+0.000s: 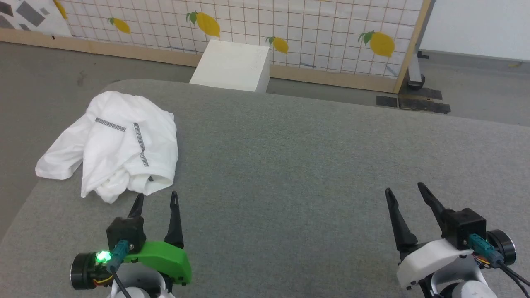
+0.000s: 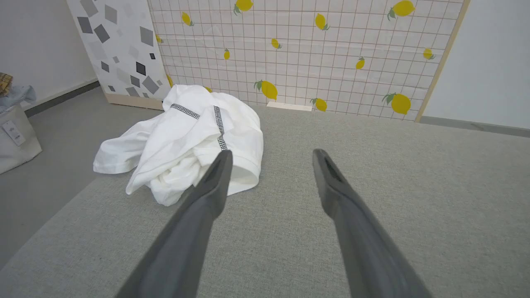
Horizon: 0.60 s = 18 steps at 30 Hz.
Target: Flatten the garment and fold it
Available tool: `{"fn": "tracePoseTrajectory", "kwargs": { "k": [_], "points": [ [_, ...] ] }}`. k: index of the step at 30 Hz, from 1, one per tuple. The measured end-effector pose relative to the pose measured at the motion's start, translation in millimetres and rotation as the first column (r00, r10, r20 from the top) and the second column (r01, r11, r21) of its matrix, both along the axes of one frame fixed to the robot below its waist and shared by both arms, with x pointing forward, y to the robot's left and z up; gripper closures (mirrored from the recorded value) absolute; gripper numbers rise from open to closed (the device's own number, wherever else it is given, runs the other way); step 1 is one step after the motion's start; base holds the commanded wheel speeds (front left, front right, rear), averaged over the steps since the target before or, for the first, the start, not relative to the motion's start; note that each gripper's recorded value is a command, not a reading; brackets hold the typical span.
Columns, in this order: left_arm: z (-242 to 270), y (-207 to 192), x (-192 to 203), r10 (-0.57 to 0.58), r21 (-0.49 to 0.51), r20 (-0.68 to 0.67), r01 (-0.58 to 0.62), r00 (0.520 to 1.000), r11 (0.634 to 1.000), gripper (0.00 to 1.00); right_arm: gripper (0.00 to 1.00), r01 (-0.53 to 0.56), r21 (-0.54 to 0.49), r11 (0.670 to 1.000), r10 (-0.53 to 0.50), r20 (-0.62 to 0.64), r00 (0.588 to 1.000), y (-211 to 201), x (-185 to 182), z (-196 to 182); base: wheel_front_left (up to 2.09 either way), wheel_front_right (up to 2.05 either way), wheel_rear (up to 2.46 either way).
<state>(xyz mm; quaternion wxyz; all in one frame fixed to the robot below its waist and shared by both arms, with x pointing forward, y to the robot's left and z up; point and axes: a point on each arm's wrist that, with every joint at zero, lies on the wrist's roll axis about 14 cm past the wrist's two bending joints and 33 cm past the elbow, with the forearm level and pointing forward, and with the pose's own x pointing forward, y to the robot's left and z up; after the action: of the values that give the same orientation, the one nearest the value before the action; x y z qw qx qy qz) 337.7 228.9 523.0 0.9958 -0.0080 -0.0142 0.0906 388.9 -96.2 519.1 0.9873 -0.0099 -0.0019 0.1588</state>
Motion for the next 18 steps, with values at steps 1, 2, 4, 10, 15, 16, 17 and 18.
{"fn": "tracePoseTrajectory", "kwargs": {
  "k": [1,2,4,10,15,16,17,18],
  "points": [
    [0,2,-1,0.005,0.001,0.000,-0.005,1.000,1.000,0.00,0.00,-0.005,0.001,1.000,0.005,0.001,1.000,2,1,0,0.00,0.00,0.00],
    [0,3,-2,0.010,0.002,0.001,-0.010,1.000,1.000,0.00,0.00,-0.011,0.004,1.000,0.011,0.005,1.000,4,2,1,0.00,0.00,0.00],
    [-1,6,-5,0.020,-0.003,0.002,-0.020,1.000,1.000,0.00,0.00,-0.020,0.010,1.000,0.020,0.011,1.000,7,3,3,0.00,0.00,0.00],
    [-2,15,-12,0.057,-0.007,0.007,-0.057,0.998,0.998,0.00,0.00,-0.050,0.012,0.999,0.050,0.013,0.999,18,5,3,0.00,0.00,0.00],
    [-2,23,-19,0.086,-0.007,0.011,-0.086,0.996,0.996,0.00,0.00,-0.077,0.014,0.997,0.077,0.013,0.997,28,6,2,0.00,0.00,0.00],
    [-2,25,-20,0.092,-0.006,0.011,-0.092,0.996,0.996,0.00,0.00,-0.082,0.017,0.996,0.082,0.013,0.997,30,6,2,0.00,0.00,0.00],
    [-2,27,-21,0.098,-0.005,0.011,-0.098,0.995,0.995,0.00,0.00,-0.086,0.020,0.996,0.086,0.013,0.996,31,7,2,0.00,0.00,0.00],
    [-2,29,-23,0.106,-0.003,0.015,-0.106,0.994,0.994,0.00,0.00,-0.091,0.021,0.996,0.091,0.014,0.996,33,7,2,0.00,0.00,0.00]
  ]
}}
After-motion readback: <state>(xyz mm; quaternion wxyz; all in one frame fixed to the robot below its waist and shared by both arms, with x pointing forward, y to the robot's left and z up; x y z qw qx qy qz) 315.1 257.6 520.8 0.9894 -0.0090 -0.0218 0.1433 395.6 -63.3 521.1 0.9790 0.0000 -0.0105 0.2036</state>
